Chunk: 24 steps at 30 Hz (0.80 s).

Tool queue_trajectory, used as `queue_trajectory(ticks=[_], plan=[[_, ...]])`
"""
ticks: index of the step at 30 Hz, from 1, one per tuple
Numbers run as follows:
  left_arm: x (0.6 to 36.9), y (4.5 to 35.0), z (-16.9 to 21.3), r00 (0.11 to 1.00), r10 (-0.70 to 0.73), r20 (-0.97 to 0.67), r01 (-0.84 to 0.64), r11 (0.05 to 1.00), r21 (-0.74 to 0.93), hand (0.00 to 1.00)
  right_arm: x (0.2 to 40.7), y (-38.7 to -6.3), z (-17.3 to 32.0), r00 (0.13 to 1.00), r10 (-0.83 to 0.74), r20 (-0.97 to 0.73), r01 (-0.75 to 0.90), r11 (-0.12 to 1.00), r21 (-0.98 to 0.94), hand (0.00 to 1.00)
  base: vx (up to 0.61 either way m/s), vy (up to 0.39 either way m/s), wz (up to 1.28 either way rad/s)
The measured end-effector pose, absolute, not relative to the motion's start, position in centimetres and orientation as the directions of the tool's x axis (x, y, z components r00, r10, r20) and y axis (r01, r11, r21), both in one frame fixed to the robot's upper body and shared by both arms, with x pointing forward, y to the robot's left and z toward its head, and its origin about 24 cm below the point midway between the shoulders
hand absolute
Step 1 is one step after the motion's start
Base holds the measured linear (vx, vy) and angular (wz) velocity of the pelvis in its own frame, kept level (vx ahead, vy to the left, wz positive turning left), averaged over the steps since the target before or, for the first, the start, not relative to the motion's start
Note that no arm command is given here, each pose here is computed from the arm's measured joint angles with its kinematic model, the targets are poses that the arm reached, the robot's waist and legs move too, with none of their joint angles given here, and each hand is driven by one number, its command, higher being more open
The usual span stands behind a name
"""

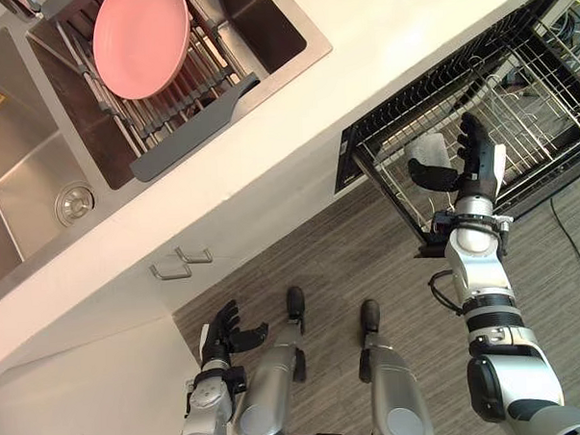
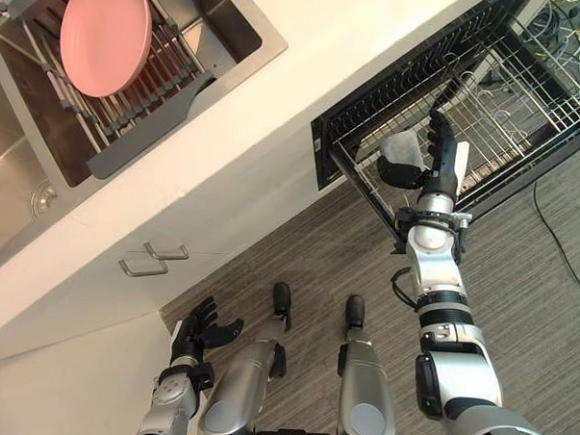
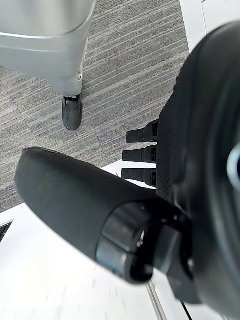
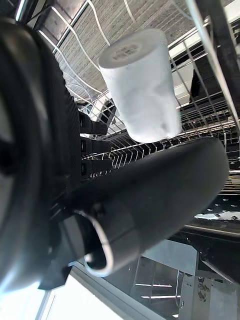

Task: Walk over to the sink, pick up the cup, carry it to the dishwasher, place the cup inside the dishwasher, then close the dishwasher door

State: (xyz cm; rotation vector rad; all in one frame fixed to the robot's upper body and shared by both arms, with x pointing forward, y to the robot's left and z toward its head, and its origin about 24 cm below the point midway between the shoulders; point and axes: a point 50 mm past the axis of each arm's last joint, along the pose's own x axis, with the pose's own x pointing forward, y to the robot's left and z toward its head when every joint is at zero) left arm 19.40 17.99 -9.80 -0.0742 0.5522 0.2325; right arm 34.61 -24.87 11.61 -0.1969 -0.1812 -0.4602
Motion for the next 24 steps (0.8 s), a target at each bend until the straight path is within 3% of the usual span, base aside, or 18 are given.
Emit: queue_trajectory(ticks=[12,24], plan=[[19.0,17.6,-10.3,0.808,0.195,-0.556,-0.243,0.970,-0.012,0.90,30.1,-23.4,8.9,0.886,-0.411,0.216,0.437,0.895,-0.087,0.90,0.00,-0.002,0.00],[15.4,19.2,-12.8,0.689,0.235,-0.685,-0.279,0.959,0.049,0.90,23.9,-21.8,6.8,0.911,-0.364,0.194,0.380,0.924,-0.048,0.90,0.07,-0.024,0.02]])
